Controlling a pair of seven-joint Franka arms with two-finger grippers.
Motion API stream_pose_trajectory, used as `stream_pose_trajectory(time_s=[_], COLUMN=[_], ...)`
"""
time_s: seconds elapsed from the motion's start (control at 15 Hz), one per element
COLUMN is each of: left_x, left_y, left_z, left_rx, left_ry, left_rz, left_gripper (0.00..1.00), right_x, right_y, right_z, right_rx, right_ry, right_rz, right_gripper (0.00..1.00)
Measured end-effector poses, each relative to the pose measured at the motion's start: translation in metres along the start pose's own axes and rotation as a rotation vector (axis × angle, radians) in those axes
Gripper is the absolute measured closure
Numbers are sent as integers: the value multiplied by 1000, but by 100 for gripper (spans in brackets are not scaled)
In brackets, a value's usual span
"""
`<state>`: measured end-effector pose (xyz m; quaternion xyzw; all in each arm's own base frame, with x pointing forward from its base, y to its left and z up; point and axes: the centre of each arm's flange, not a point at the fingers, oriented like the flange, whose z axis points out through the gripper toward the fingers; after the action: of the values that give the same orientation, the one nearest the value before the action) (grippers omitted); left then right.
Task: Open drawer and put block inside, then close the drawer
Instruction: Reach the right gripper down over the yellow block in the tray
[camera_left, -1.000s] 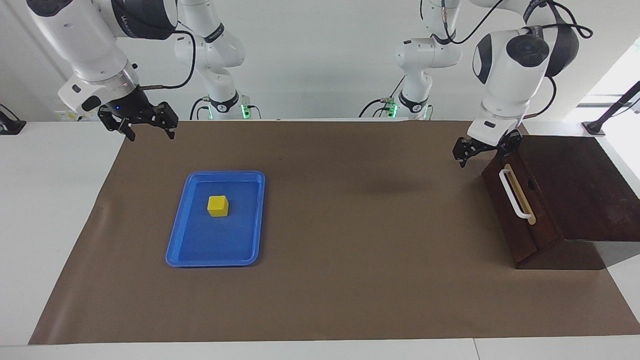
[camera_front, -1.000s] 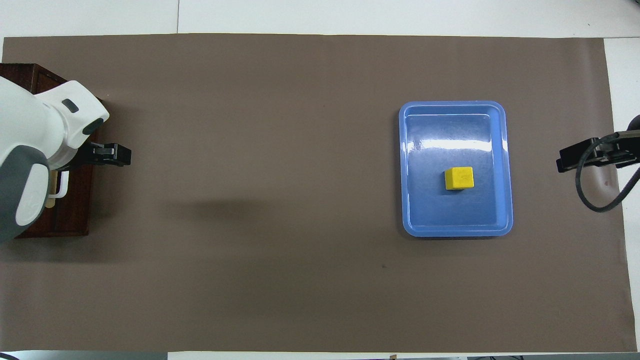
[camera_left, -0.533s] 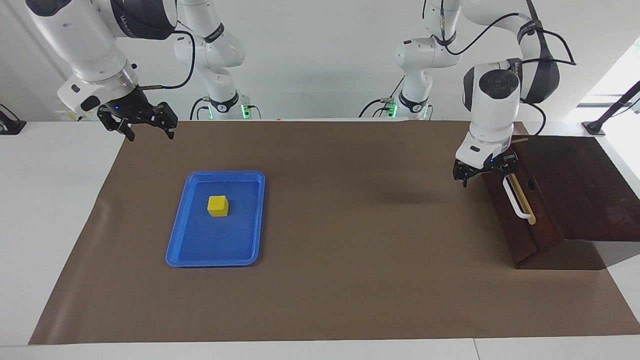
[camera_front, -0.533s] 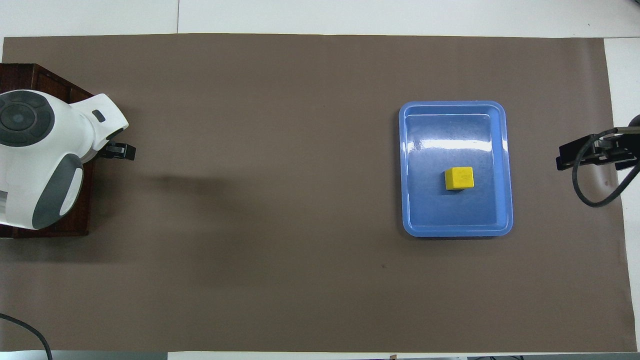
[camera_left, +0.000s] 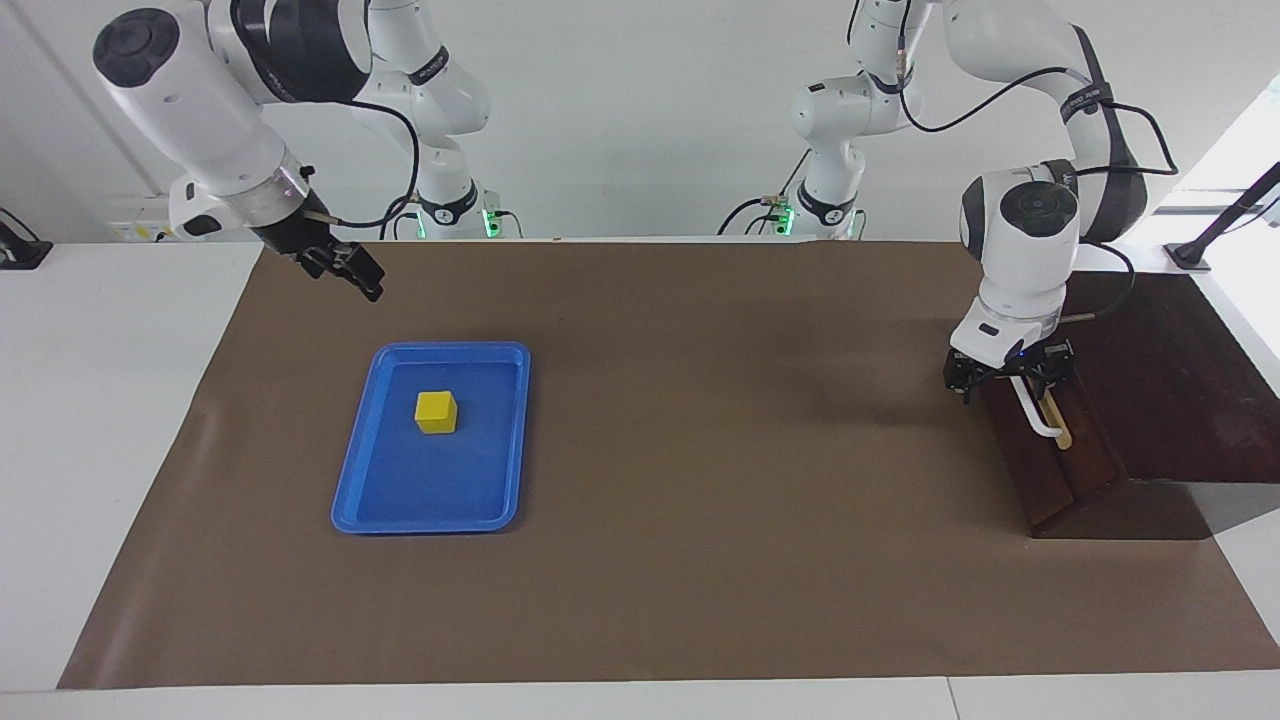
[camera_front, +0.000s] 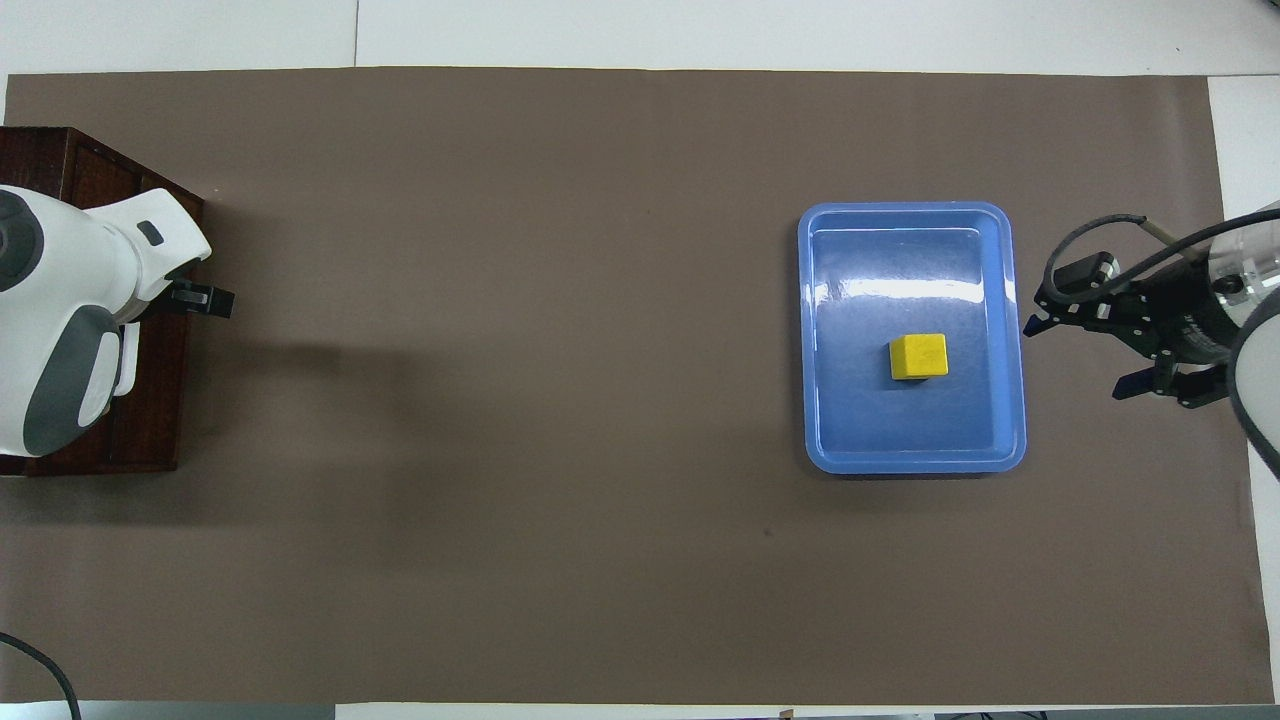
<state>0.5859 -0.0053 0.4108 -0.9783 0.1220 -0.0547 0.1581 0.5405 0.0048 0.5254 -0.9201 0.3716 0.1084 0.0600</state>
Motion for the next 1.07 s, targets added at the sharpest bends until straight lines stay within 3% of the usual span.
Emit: stream_pose_trajectory(time_s=[0.2, 0.47, 0.67, 0.87, 1.07], left_x=[-6, -3, 8, 8, 5], left_y=[5, 22, 85, 151, 173], left_z=[15, 13, -7, -26, -32], left_rx=[-9, -14, -27, -38, -35], left_ry=[5, 27, 58, 65, 52], left_rz=[10, 33, 9, -10, -7], left_gripper=[0, 0, 0, 0, 0], right_x=[20, 53, 71, 86, 91], right_y=[0, 2, 14, 24, 22], right_z=[52, 102, 127, 152, 172], right_rx=[86, 186, 225, 217, 214], right_ry=[-100, -210, -292, -340, -377], right_rz=[313, 568, 670, 722, 712], right_gripper=[0, 0, 0, 0, 0])
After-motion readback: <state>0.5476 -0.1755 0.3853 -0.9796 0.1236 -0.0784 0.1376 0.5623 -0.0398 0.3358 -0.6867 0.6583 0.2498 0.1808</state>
